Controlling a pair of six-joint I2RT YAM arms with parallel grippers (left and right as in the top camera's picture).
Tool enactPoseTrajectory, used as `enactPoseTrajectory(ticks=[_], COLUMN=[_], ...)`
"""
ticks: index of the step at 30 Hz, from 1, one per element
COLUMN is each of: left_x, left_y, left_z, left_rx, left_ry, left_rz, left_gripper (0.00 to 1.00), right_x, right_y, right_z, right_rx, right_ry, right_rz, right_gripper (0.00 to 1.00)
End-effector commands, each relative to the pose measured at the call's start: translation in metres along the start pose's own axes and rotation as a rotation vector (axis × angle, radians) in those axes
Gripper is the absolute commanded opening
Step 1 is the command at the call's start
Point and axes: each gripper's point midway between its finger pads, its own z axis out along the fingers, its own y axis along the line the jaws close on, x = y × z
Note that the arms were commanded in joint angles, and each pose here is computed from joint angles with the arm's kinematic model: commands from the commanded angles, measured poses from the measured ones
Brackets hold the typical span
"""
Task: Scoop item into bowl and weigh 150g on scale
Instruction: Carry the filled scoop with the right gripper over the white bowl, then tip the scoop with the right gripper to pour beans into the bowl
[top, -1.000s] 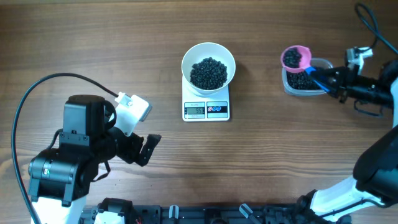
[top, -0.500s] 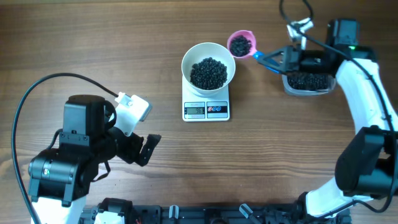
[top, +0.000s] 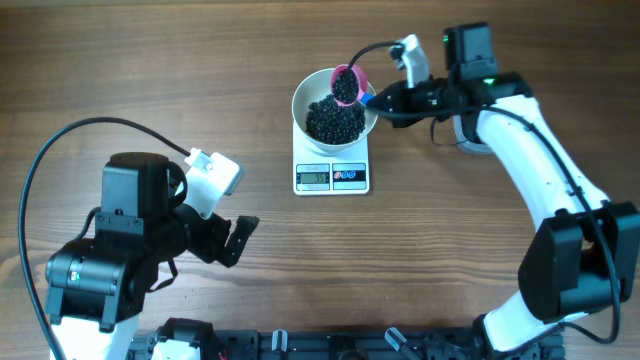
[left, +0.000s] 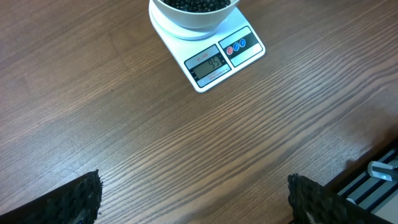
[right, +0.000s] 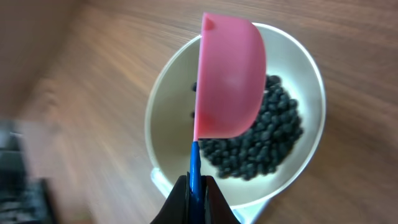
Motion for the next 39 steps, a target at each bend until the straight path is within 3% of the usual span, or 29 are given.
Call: enactPoseTrajectory(ticks=[1, 10, 29, 31, 34, 39], left_x=[-0.004, -0.004, -0.004, -0.004, -0.004, -0.004], left_y=[0.002, 0.002, 0.002, 0.002, 0.002, 0.002], left_z=[-0.004, -0.004, -0.004, -0.004, -0.004, -0.004], left_rx=[-0.012, -0.013, -0.013, -0.013, -0.013, -0.013], left_ry=[-0.017, -0.017, -0.017, -0.017, -0.017, -0.017], left_rz=[0.020, 0.020, 0.020, 0.020, 0.020, 0.020], left_gripper=[1.00, 1.00, 1.00, 1.00, 1.00, 1.00], right_x=[-0.007, -0.015, -0.021, -0.017, -0.018, -0.016], right_y=[-0.009, 0.012, 0.021, 0.033, 0.021, 0.031], right_z=[-0.001, -0.003, -0.004, 0.001, -0.005, -0.002], right_rx=[0.209, 0.398, 0.418, 0.351, 0.444, 0.386], right_ry=[0.008, 0.020, -0.001, 0.008, 0.013, 0.019], right_rz=[-0.138, -0.304, -0.344, -0.346, -0.346, -0.380], right_gripper=[0.04, 0.04, 0.04, 0.04, 0.04, 0.04])
